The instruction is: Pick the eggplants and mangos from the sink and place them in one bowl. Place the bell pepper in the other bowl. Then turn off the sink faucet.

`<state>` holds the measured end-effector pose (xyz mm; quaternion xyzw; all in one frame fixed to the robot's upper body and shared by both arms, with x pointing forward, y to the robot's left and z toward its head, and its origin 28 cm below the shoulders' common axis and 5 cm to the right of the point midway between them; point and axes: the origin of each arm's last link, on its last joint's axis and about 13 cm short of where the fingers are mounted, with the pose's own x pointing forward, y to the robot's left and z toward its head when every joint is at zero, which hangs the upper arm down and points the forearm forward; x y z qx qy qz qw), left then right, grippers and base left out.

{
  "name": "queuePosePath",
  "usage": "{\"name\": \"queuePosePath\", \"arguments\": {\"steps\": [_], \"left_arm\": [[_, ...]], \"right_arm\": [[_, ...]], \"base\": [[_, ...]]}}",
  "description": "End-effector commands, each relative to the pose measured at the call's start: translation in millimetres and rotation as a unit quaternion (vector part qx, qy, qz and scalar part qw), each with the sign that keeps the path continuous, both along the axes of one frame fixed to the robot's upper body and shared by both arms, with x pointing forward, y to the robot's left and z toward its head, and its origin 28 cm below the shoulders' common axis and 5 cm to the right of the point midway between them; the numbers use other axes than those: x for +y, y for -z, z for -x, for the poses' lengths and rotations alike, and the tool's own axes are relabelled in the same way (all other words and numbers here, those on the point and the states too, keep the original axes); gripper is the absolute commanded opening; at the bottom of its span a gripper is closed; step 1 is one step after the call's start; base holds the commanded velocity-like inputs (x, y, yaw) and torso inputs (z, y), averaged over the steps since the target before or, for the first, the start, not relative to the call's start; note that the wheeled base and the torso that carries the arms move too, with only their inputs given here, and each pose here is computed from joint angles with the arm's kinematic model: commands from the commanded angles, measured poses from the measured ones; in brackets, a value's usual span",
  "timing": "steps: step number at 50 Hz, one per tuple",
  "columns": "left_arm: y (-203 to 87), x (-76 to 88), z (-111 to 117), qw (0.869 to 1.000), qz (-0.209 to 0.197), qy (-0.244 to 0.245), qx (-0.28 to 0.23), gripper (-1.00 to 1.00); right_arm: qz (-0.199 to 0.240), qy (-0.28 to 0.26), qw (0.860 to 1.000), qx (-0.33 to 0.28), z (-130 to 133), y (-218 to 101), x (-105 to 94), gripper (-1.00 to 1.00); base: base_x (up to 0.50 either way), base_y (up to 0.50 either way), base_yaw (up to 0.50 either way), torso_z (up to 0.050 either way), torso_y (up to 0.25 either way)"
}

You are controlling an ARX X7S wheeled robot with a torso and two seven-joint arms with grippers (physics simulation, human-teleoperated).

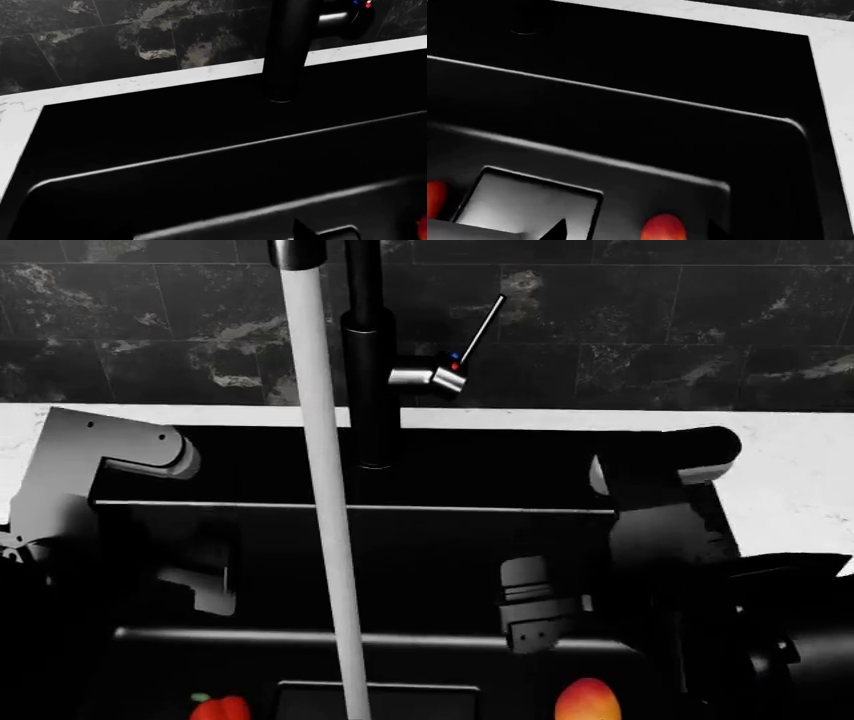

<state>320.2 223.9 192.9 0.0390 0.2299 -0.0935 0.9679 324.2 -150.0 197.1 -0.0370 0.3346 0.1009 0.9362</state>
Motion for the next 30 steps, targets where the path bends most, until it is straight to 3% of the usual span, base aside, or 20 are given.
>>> {"name": "queuePosePath", "arguments": {"steps": [1,8,18,30], "left_arm": [[7,1.3,11,1.0,0.017,0.018,0.009,1.0],[0,-0.6,14,0.998,0.02,0.034,-0.039,1.0],[1,5.3,11,0.999,0.026,0.022,-0.029,1.0],[4,-1.6,10,0.996,0.045,0.016,-0.07,1.0]], "right_arm": [[0.055,-0.029,0.995,0.074,-13,29,0.4,1.0],[0.061,-0.047,0.993,0.095,-33,42,-2.1,1.0],[0.073,-0.06,0.989,0.111,-61,54,-1.7,1.0],[0.104,-0.044,0.986,0.124,-64,61,-7.7,1.0]], "base": [[0.0,0.0,0.0,0.0,0.0],[0.0,0.0,0.0,0.0,0.0],[0.0,0.0,0.0,0.0,0.0],[0.0,0.0,0.0,0.0,0.0]]}}
